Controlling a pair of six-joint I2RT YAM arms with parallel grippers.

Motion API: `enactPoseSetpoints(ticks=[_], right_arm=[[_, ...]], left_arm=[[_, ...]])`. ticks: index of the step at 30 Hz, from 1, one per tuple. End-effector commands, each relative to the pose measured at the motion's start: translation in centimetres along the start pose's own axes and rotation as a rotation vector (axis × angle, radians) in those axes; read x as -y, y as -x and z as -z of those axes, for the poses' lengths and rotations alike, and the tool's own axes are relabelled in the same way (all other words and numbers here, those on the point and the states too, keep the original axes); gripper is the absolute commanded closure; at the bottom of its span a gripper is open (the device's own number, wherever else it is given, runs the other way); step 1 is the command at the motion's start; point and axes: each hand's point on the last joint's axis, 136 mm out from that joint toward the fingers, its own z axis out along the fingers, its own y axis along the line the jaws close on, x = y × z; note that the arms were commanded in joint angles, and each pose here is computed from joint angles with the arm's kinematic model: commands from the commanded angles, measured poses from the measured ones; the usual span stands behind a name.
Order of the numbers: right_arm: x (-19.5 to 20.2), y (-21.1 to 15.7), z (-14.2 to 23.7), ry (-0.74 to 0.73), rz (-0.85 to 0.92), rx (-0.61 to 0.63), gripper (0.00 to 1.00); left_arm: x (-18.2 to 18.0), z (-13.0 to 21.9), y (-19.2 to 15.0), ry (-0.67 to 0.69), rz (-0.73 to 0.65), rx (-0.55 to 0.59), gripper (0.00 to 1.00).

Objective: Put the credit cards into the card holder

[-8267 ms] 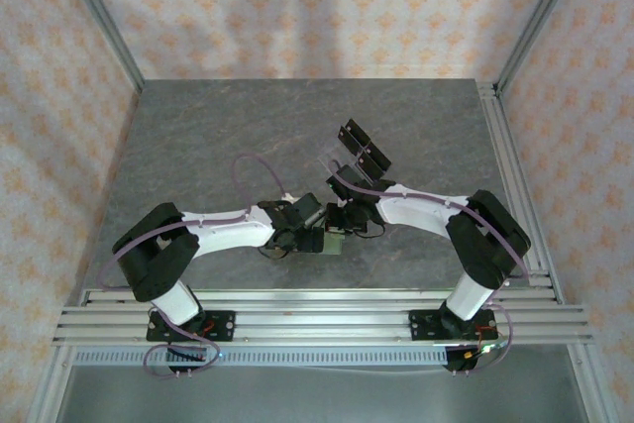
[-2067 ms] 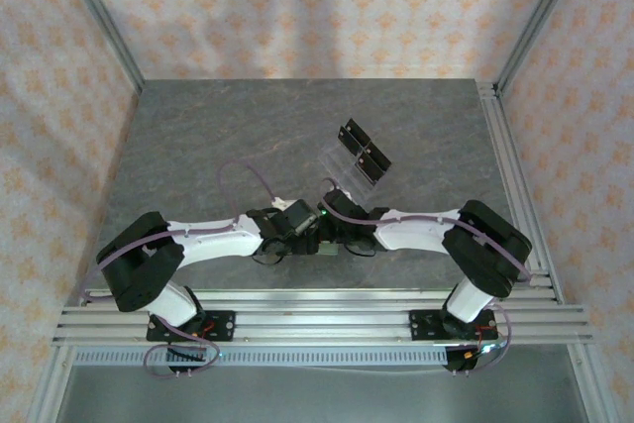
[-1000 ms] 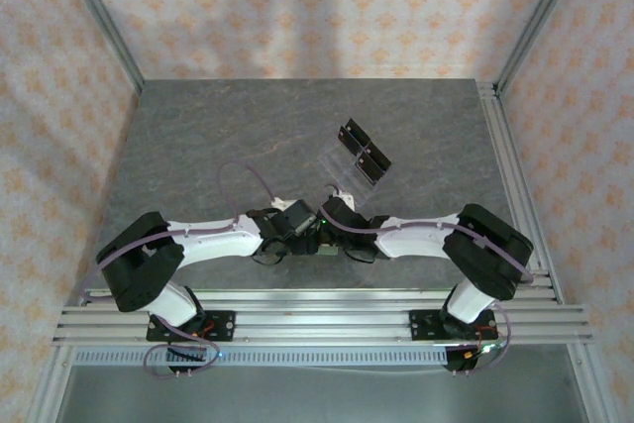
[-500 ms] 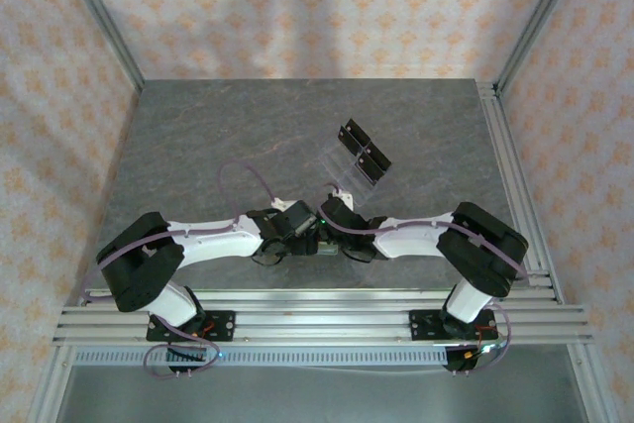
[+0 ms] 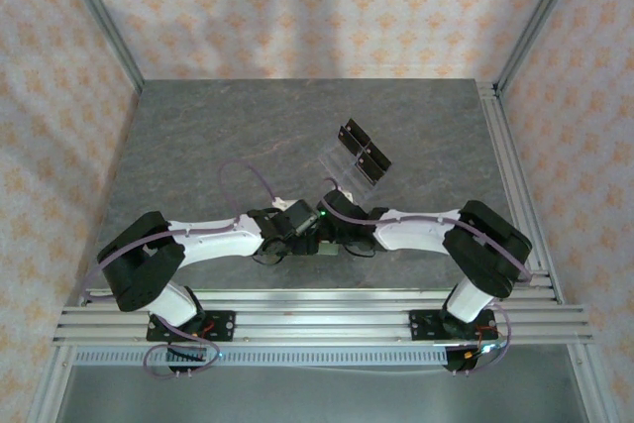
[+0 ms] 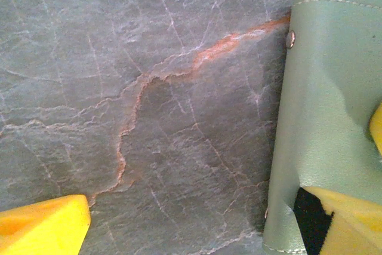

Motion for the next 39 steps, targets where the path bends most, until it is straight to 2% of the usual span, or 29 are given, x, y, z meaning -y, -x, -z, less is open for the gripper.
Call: enactPoseSetpoints(ticks=[1,9,18,28,39], right_arm=[[6.3,-6.5,-0.4,-0.206,0.006,-0.269,1.00],[6.6,-6.6,-1.1,-0.203,-0.049,-0.297,1.00],[7.1,-5.6,-0.9,-0.195,-0.112,-0.267,1.00],[2.6,-2.5,0.3,0.005,-0.135,-0.185,1.00],[0.8,-0.6,1.9,0.073,-0.131,-0.124,1.00]], left_arm=[[0.5,-0.6,-0.2,-0.006,-0.010,-0.010,0.09],[0.4,-0.7,-0.4,-0.005,-0.010,-0.012,0.09],[0.4,-0.8,-0.4,-0.010,-0.008,-0.011,0.09],[0.3,-1.0,-0.6,-0.009,-0.006,-0.015,0.09],[0.3,-1.2,-0.8,-0.008,-0.008,-0.021,0.09]])
